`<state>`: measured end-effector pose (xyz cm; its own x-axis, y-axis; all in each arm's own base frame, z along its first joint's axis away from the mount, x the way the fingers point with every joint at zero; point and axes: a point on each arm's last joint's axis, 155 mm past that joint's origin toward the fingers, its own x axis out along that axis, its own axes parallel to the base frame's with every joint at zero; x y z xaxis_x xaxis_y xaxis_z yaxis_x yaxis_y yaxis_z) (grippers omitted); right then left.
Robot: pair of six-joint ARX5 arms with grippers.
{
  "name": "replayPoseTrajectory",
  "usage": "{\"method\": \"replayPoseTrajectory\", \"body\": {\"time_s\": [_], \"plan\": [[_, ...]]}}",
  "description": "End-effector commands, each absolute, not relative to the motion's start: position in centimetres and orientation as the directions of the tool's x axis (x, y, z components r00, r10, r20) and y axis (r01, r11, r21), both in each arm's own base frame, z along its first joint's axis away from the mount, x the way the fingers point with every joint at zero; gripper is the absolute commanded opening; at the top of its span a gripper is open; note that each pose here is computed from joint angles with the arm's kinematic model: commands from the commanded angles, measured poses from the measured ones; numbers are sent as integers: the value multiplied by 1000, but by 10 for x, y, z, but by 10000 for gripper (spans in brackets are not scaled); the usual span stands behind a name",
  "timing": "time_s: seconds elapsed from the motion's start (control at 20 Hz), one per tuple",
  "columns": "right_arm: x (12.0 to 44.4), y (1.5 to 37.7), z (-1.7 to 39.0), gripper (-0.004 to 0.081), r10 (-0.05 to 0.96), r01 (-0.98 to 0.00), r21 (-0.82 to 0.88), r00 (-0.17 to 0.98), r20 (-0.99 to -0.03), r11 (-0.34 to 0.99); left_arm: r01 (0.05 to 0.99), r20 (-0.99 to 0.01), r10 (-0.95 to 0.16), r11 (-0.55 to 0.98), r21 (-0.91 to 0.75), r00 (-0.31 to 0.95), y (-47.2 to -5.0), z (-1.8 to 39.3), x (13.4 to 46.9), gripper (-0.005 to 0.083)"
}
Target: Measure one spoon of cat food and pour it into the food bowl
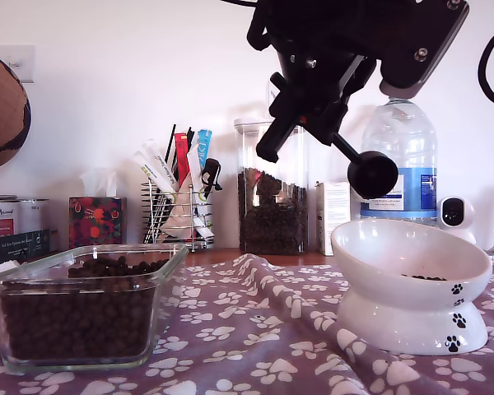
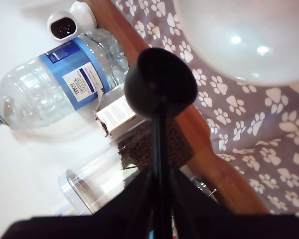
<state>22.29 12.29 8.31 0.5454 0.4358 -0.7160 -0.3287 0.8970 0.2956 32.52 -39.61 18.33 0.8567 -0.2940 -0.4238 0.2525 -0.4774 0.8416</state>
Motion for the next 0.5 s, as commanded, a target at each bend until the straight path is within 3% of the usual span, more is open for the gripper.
{"method": "replayPoseTrajectory", "body": {"time_s": [0.0, 0.25, 0.45], "plan": [[226, 126, 89, -12, 444, -334, 301, 554, -704, 893, 262, -420, -309, -443, 857, 853, -402, 184, 323, -20], [228, 125, 91, -12, 443, -341, 292, 562, -699, 894, 384, -454, -292, -267, 884, 842, -393, 176, 326, -20], [230, 124, 92, -12, 437, -340, 284, 572, -694, 896, 578, -587, -290, -126, 807, 756, -376, 155, 313, -20]]}}
